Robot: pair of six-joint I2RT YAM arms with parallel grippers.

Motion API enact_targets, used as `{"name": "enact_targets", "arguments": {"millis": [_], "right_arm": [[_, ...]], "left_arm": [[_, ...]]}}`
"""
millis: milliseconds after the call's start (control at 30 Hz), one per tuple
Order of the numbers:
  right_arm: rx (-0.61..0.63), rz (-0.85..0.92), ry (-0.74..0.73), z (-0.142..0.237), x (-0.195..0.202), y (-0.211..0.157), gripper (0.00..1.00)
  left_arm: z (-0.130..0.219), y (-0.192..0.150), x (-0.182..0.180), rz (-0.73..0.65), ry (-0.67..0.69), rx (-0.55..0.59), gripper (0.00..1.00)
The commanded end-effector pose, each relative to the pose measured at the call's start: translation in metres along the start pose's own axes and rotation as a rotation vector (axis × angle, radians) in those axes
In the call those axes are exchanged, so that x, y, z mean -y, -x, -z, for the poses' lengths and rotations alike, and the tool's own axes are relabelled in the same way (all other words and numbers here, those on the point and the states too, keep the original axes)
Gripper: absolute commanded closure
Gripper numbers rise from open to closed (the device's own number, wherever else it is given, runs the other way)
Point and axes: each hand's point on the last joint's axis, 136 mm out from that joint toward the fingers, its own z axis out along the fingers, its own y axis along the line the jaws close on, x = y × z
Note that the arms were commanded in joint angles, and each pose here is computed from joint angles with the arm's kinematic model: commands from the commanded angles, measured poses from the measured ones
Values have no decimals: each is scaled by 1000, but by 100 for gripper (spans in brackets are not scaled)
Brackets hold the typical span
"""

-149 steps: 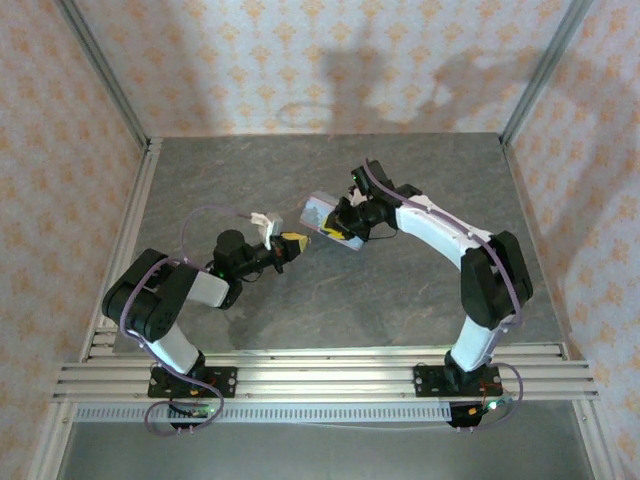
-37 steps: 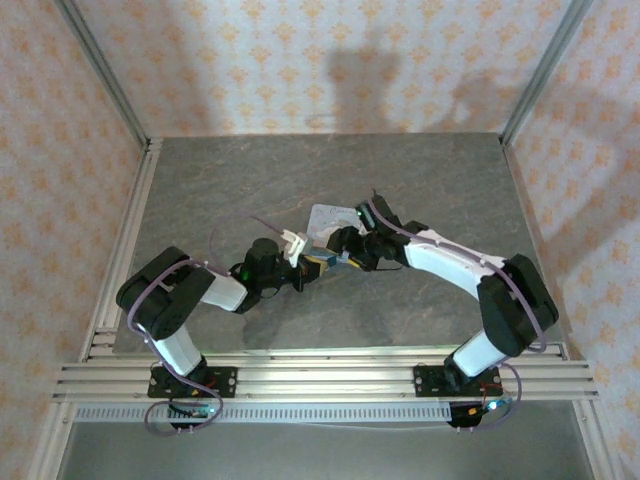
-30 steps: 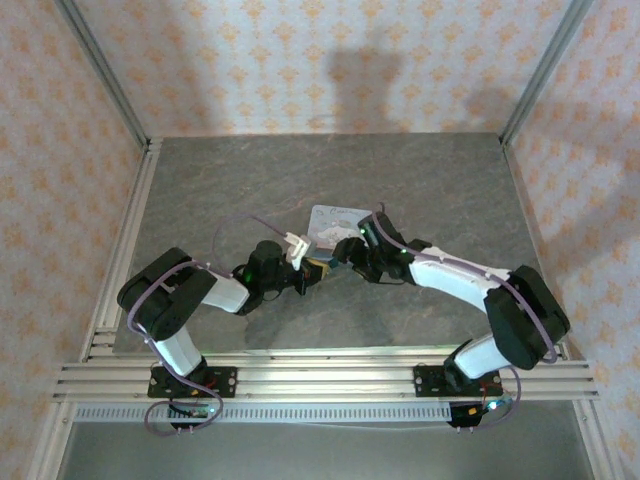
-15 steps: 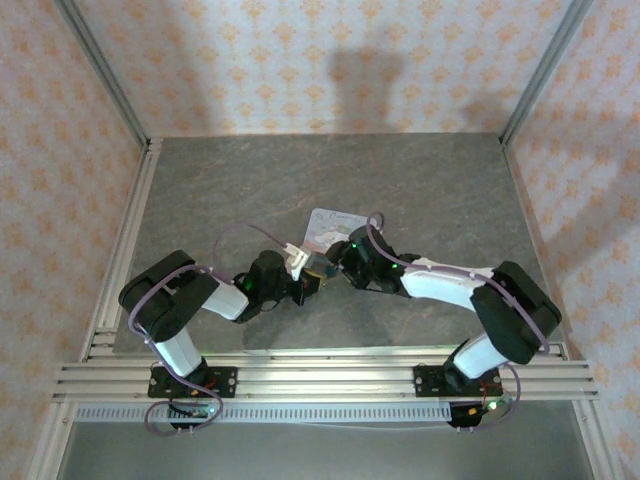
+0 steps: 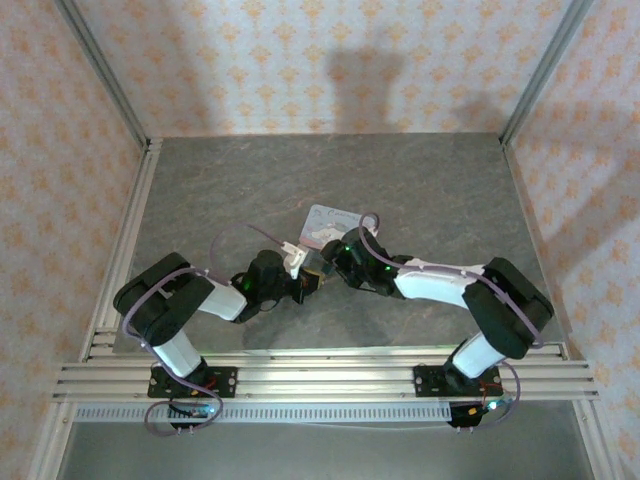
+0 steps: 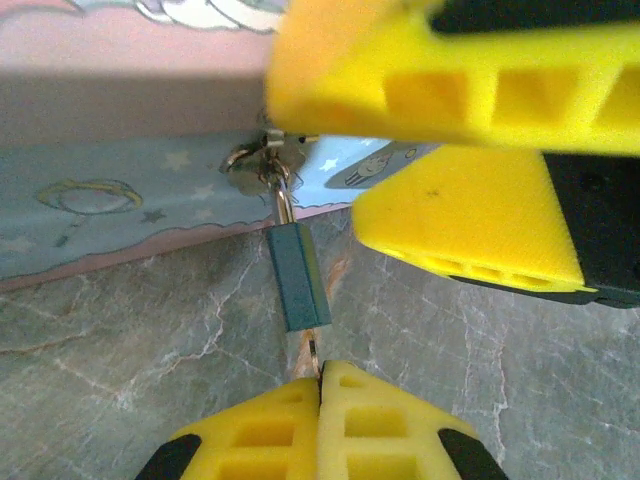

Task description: Unlock the padlock with the key

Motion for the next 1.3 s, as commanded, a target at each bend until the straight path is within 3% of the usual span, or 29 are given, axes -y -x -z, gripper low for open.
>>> {"name": "enact_targets", "arguments": {"millis": [0, 200, 433, 733, 1000, 1267], "right_arm": [[96, 58, -89, 27, 16, 15, 36], [145, 84, -59, 57, 2, 24, 39], [90, 134, -28, 44, -9, -1, 49], [63, 67, -23, 12, -5, -16, 49], [69, 37, -10, -7, -3, -19, 40], [79, 38, -41, -18, 10, -18, 42]], "left_arm": [[5, 11, 5, -18, 12, 25, 100], [5, 13, 6, -25, 16, 3, 100], [1, 10, 7, -2, -15, -4, 100], [6, 9, 8, 3, -22, 2, 100], [9, 8, 8, 7, -25, 3, 100], [10, 9, 9, 8, -36, 2, 100]]}}
